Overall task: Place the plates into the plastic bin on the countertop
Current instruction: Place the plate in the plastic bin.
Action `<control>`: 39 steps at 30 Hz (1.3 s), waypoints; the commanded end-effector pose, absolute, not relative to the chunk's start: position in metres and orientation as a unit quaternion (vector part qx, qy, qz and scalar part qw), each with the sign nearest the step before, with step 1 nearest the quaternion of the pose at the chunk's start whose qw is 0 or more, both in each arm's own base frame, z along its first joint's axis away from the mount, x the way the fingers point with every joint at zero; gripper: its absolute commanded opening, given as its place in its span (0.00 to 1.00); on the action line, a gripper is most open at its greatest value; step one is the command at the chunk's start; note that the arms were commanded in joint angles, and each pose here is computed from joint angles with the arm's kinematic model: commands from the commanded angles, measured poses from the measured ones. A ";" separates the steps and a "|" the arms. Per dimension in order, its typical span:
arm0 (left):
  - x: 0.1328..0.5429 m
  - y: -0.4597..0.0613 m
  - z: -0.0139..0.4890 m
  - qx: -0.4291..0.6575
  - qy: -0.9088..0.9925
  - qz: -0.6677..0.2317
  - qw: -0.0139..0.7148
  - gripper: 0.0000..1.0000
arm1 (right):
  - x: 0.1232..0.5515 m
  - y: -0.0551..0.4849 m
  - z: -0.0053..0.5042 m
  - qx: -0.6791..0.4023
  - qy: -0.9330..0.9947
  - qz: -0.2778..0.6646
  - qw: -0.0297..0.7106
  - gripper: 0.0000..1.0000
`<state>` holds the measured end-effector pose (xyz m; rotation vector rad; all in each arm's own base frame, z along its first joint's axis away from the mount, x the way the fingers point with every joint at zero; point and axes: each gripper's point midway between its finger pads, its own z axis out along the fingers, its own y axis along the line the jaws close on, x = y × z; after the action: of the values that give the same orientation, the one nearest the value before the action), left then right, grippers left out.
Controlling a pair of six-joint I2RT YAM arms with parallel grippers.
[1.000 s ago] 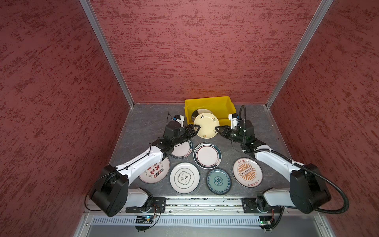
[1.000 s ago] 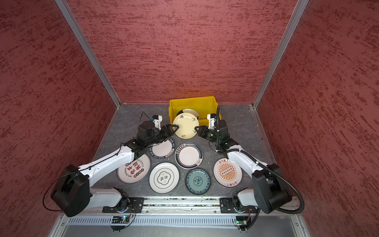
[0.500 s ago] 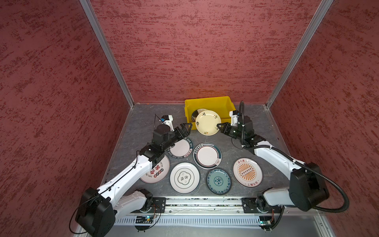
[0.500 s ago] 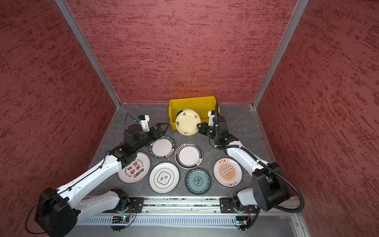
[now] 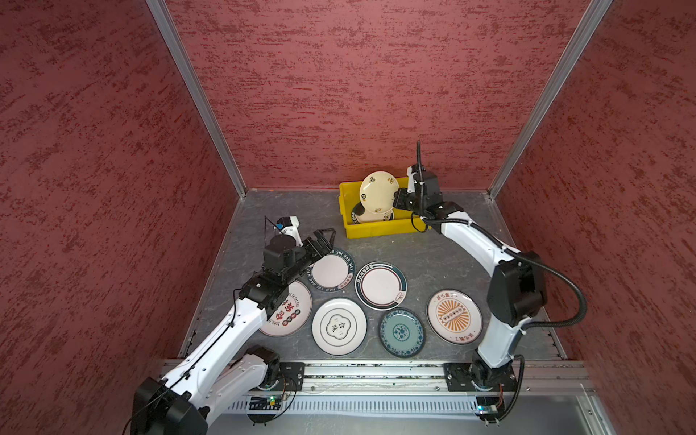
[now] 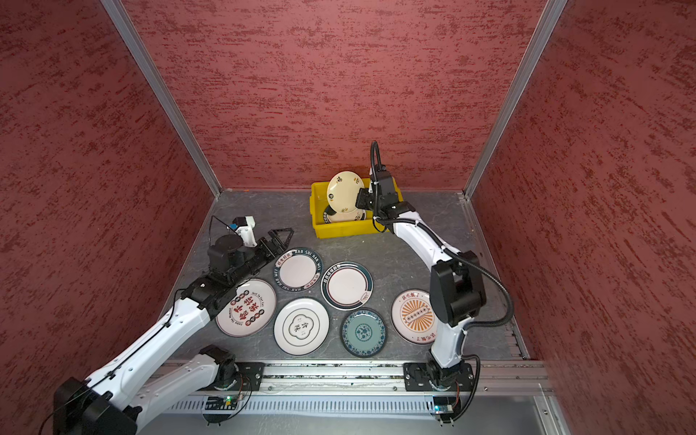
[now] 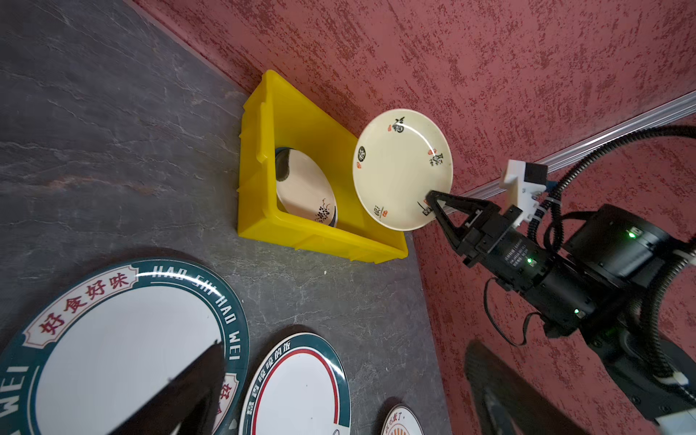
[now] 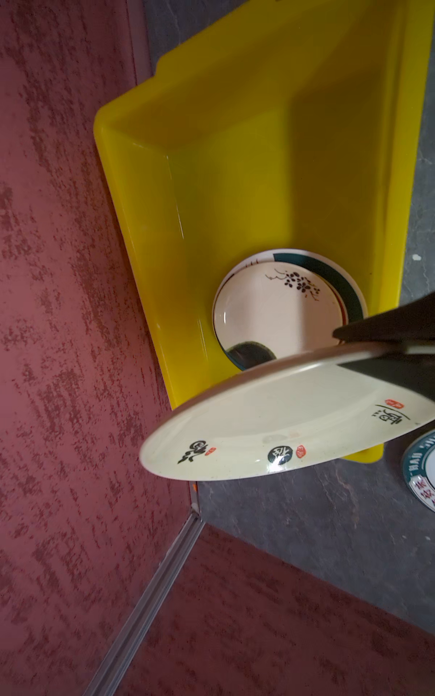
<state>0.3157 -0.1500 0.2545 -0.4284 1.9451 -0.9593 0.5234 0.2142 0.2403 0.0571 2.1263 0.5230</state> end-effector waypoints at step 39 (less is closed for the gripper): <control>0.306 -0.103 0.233 -0.207 0.801 -0.323 0.460 0.99 | 0.589 0.230 0.118 0.005 0.926 0.122 0.358 0.31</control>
<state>0.3060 -0.1049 0.2367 -0.5161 1.9597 -0.8126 0.5856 0.2247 0.1074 0.0333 2.4075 0.2963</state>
